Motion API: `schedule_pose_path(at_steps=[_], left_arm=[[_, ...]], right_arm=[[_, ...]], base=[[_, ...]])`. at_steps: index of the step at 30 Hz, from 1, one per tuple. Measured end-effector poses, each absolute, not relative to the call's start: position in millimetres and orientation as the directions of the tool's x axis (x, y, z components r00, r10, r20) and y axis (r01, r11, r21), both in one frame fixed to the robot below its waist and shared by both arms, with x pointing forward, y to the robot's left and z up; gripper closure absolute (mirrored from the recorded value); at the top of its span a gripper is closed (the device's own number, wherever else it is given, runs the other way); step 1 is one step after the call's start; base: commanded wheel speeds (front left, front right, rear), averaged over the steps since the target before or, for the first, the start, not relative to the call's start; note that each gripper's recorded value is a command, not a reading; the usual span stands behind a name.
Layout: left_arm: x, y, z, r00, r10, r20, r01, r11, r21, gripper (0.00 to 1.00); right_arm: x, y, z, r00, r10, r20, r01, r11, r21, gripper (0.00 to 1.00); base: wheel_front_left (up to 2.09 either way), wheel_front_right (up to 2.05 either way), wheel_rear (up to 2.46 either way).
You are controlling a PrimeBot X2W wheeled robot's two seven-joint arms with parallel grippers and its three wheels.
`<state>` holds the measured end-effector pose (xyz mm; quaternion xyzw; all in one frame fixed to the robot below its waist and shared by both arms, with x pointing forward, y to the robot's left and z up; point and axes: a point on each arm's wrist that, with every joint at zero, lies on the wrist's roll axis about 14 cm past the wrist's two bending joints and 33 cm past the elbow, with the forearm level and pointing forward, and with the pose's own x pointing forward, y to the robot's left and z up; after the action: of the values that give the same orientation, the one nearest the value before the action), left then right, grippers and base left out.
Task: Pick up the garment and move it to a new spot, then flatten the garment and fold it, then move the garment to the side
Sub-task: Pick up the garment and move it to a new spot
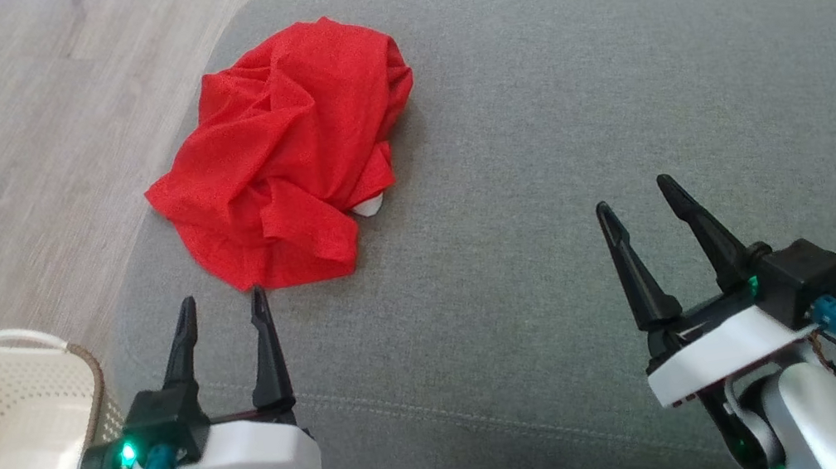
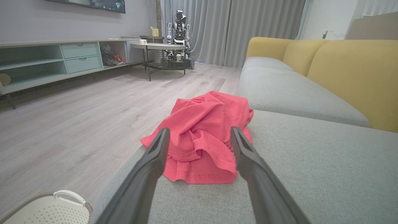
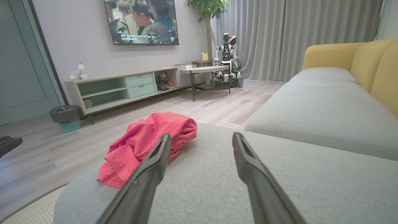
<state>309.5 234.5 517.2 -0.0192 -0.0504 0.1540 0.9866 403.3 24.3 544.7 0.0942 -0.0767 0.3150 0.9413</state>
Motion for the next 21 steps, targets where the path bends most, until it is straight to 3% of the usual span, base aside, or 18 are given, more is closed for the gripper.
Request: schedule_pose_path(at_steps=[12,21], left_arm=[[331.9,242.7,511.8,0.952,0.298,0.068,-0.29,0.951,-0.103,0.0],[428.1,249.1,513.7,0.985,0.155,0.073,-0.148,0.985,-0.085,0.0]], right_arm=[[417.5,6.1,528.2,0.826,0.537,0.173,-0.559,0.819,0.128,0.0],[452.9,-14.2,505.4,0.863,0.482,0.151,-0.499,0.86,0.108,0.0]], base=[[0.0,0.0,0.0],[0.0,0.0,0.0]])
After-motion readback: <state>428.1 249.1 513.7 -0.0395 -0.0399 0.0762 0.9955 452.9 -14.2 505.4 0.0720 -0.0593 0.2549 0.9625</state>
